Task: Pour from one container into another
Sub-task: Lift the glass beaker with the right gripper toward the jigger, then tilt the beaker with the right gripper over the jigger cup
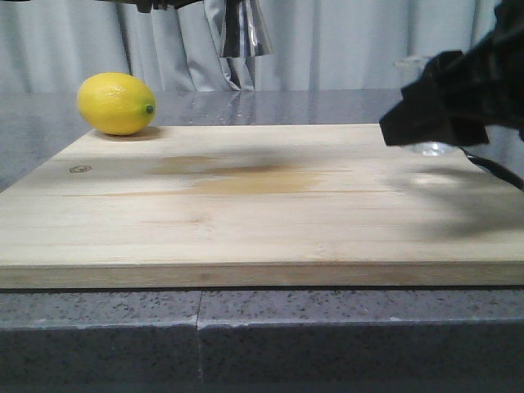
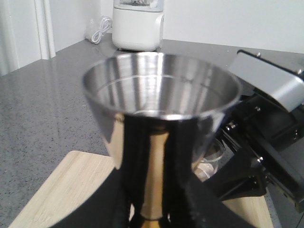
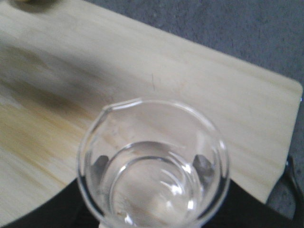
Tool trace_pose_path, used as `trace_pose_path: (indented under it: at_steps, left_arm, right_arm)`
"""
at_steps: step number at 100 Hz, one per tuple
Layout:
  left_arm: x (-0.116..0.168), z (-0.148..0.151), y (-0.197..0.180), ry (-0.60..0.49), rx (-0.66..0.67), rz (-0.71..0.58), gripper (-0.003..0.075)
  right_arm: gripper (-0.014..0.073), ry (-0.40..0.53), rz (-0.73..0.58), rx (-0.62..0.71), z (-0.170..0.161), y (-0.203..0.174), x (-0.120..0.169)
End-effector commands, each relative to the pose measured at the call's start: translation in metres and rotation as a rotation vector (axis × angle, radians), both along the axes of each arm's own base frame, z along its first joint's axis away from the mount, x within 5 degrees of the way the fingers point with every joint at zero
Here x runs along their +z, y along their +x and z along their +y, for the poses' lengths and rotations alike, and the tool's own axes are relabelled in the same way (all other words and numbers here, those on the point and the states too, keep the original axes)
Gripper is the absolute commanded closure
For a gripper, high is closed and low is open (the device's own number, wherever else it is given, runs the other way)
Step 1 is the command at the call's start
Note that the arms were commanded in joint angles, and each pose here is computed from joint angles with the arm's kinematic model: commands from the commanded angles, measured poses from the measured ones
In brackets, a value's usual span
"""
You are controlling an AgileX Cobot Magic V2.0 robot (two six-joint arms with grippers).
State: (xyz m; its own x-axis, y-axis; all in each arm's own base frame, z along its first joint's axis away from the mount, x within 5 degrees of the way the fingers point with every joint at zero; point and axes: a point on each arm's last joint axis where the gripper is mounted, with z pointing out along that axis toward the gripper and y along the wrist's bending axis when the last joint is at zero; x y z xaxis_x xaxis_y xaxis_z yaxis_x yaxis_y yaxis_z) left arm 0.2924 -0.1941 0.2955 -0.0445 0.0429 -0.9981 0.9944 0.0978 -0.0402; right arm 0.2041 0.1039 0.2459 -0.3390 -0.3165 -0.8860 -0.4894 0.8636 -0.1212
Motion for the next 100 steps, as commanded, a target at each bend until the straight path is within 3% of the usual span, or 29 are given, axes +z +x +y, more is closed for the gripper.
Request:
trace_pose_path:
  at_steps: [1,64,100]
  left_arm:
    - [0.034,-0.001,-0.012,-0.12,-0.045,-0.055,0.0739]
    - [0.03,-0.003,-0.019,-0.079,-0.117,-0.03,0.0739]
    - [0.03,-0.022,-0.031,-0.072,-0.154,-0.049,0.0739]
  right_arm:
    - [0.0391,0.009,-0.146,0.021,0.005,0.01,0.033]
    - [0.0391,-0.185,-0.362,0.131,0.014,0.025,0.139]
    - [0.0391,-0.273,-0.434,0.129,0.012,0.026,0.171]
